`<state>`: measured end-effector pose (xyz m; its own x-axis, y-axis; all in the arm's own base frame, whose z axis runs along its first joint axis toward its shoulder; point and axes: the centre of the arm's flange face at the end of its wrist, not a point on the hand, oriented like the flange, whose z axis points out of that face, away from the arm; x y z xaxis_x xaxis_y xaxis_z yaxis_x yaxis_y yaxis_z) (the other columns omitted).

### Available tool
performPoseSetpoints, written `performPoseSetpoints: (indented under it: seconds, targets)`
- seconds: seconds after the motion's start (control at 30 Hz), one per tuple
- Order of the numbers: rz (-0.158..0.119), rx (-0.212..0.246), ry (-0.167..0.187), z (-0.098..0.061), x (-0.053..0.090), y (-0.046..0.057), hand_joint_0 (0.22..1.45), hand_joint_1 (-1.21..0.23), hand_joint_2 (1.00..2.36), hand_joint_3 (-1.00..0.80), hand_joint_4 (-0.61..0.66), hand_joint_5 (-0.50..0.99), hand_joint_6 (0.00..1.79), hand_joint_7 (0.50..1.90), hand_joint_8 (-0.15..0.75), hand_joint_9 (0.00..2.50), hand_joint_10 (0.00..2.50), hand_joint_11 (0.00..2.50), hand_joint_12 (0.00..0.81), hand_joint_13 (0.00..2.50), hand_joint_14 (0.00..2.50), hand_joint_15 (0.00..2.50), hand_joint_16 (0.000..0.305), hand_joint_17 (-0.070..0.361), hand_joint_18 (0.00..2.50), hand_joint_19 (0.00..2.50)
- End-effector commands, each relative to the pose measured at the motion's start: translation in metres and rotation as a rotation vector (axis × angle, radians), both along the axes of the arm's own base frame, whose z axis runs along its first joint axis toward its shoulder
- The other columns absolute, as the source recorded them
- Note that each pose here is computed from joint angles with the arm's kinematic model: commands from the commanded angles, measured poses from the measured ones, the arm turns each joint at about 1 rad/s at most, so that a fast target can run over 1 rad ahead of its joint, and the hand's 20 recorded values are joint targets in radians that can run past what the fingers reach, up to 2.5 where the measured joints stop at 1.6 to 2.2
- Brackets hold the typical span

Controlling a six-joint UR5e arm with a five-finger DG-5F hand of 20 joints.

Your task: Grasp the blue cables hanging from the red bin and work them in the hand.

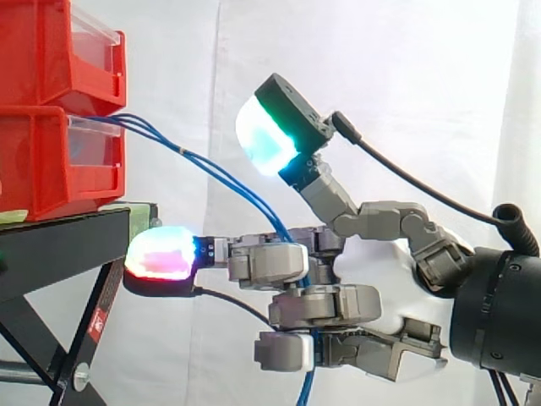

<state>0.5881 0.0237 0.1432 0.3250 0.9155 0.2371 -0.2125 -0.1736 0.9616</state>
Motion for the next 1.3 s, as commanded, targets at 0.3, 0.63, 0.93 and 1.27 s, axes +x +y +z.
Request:
performPoseSetpoints:
  seconds: [0.3,0.63,0.93,1.27]
  targets:
    - [0.004,0.009,0.025,0.001,0.000,0.006,0.76,-0.60,1.00,-1.00,0.32,0.17,0.01,1.06,0.293,1.21,1.29,1.81,0.370,1.24,1.86,1.29,0.047,0.106,1.44,1.92]
    - [0.010,0.062,0.055,0.006,0.006,0.009,0.81,-0.67,1.00,-1.00,0.23,0.28,0.00,1.35,0.287,1.00,2.50,1.90,0.381,1.01,2.50,1.45,0.046,0.104,1.36,1.65]
    - [0.015,0.063,0.089,0.005,0.004,0.011,0.83,-0.69,1.00,-1.00,0.16,0.20,0.11,1.31,0.264,1.05,2.50,2.22,0.367,1.16,2.50,1.66,0.045,0.102,1.48,1.55]
    - [0.000,0.064,0.089,0.006,0.003,0.010,0.82,-0.70,1.00,-1.00,0.13,0.15,0.15,1.27,0.287,0.93,2.50,2.50,0.435,1.26,2.50,1.84,0.050,0.112,1.38,1.25]
